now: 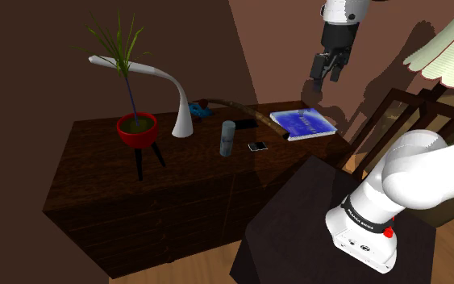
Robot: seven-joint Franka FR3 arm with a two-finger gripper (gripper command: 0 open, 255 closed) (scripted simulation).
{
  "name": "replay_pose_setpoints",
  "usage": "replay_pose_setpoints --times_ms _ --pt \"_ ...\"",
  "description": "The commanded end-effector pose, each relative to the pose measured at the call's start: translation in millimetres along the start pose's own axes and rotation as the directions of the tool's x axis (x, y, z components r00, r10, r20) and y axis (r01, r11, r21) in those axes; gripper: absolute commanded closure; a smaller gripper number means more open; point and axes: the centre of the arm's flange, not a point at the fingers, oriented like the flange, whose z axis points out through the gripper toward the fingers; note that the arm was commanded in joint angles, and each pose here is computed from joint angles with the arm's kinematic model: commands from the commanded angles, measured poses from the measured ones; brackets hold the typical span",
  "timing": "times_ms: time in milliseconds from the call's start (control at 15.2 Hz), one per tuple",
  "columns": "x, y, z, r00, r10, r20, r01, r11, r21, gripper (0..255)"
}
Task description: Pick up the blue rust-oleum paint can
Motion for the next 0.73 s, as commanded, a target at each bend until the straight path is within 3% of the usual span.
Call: replay_pose_setpoints --times_ms 0,660 --pt "0.0 0.0 0.0 1.0 0.0 0.0 0.0 1.0 0.0 0" --pt "95.5 -1.8 83.9 0.996 -0.078 -0.043 0.079 0.997 0.022 0"
